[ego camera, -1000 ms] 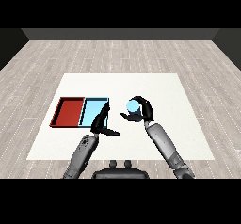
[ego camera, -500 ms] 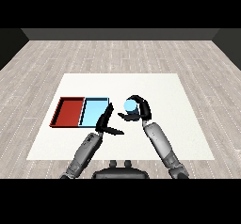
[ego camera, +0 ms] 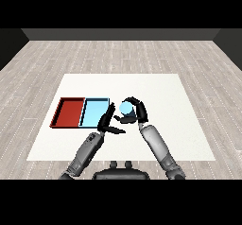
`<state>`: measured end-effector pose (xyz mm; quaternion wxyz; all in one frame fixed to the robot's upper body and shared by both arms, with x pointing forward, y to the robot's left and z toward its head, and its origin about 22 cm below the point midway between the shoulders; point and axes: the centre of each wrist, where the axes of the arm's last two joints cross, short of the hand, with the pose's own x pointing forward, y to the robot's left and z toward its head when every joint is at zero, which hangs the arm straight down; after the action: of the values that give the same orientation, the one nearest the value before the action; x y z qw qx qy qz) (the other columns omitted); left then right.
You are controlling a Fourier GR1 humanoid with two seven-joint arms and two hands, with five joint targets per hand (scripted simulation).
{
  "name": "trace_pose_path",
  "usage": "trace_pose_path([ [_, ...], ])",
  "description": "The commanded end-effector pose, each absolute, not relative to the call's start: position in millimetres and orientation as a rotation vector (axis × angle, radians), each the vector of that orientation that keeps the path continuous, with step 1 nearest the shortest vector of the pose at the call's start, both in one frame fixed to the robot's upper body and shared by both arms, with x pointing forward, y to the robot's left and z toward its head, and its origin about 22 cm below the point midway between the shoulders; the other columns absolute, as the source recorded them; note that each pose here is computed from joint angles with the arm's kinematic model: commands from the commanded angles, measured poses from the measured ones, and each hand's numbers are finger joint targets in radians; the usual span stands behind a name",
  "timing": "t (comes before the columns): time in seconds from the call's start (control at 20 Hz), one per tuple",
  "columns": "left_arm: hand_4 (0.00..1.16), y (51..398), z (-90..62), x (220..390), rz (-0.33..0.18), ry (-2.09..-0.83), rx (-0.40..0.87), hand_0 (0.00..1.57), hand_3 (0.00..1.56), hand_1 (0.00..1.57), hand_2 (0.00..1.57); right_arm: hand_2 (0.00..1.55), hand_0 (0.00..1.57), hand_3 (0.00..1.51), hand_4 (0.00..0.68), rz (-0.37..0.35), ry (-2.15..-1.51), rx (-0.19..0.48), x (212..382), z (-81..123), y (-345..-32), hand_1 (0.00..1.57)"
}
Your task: Pick the blue can and put it in the blue box
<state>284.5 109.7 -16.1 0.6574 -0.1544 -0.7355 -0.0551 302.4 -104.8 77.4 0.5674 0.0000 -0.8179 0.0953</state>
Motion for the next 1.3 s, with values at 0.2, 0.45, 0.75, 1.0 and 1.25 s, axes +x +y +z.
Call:
trace_pose_path([
  [0.2, 0.00, 112.3, -17.6, 289.7, -0.136, -1.653, -0.346, 0.00, 0.00, 0.00, 0.00, 1.46, 1.48, 1.40, 0.607, 0.282, -1.943, 0.024, 311.6, 68.3, -87.4, 1.48],
  [0.45, 0.00, 82.6, -21.9, 283.5, -0.150, -1.690, -0.365, 0.00, 0.00, 0.00, 0.00, 1.46, 1.46, 1.40, 0.605, 0.267, -1.918, 0.078, 290.7, 71.8, -91.1, 1.46],
  [0.75, 0.00, 74.2, -12.9, 292.1, -0.125, -1.707, -0.360, 0.00, 0.00, 0.00, 0.00, 1.45, 1.45, 1.38, 0.602, 0.164, -1.910, 0.113, 297.7, 89.3, -81.2, 1.45],
  [1.0, 0.00, 80.8, -22.0, 293.8, -0.111, -1.694, -0.431, 0.00, 0.00, 0.00, 0.00, 1.45, 1.44, 1.39, 0.601, 0.171, -1.900, 0.158, 285.5, 66.7, -80.6, 1.44],
  [1.25, 0.42, 72.6, -21.5, 294.1, -0.175, -1.630, -0.324, 0.00, 0.00, 0.00, 0.00, 1.46, 1.48, 1.39, 0.593, 0.125, -1.891, 0.201, 290.3, 58.4, -70.8, 1.48],
])
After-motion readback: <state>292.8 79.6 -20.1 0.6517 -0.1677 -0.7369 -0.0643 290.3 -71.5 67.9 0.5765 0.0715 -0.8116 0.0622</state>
